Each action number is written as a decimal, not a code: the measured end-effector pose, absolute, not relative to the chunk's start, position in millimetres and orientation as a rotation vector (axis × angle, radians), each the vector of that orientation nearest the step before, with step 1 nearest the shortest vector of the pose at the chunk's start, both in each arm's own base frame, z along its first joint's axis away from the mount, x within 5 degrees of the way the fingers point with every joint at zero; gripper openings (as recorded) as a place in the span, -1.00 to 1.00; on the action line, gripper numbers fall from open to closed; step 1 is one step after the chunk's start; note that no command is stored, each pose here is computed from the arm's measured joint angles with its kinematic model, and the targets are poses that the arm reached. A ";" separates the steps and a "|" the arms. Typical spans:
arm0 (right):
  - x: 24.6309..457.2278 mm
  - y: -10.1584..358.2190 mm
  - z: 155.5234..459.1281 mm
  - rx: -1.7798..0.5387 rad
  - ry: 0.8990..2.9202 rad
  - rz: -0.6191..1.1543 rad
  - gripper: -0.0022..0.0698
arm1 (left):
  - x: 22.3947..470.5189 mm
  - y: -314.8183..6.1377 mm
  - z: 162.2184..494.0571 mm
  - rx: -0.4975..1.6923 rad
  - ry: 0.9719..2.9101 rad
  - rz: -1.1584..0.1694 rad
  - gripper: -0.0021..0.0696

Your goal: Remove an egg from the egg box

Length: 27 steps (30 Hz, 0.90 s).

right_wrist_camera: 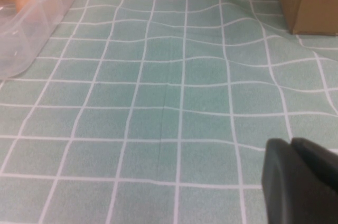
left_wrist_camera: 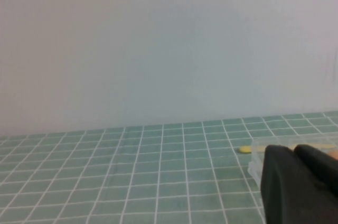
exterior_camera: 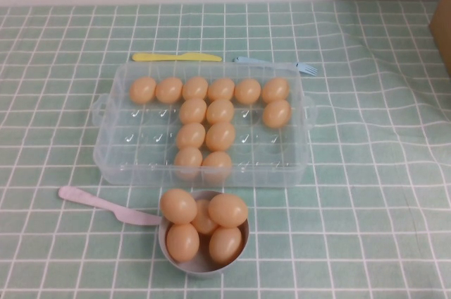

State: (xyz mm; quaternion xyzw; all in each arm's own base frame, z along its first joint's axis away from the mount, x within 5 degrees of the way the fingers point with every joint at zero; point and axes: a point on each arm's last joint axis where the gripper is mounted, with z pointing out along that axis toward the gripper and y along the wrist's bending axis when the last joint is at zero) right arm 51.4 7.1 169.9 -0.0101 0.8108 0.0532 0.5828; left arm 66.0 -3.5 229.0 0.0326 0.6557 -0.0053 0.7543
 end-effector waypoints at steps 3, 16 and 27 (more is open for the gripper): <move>51.4 7.1 169.9 -0.024 1.893 0.124 -0.99 | 60.1 -3.2 216.6 0.066 1.427 -0.013 -0.95; 51.4 7.1 169.9 -0.024 1.893 0.124 -0.99 | 54.9 -3.3 181.4 0.088 1.760 -0.014 -0.95; 51.4 7.1 169.9 -0.024 1.893 0.124 -0.99 | 52.6 -3.1 172.1 0.091 1.865 -0.014 -0.95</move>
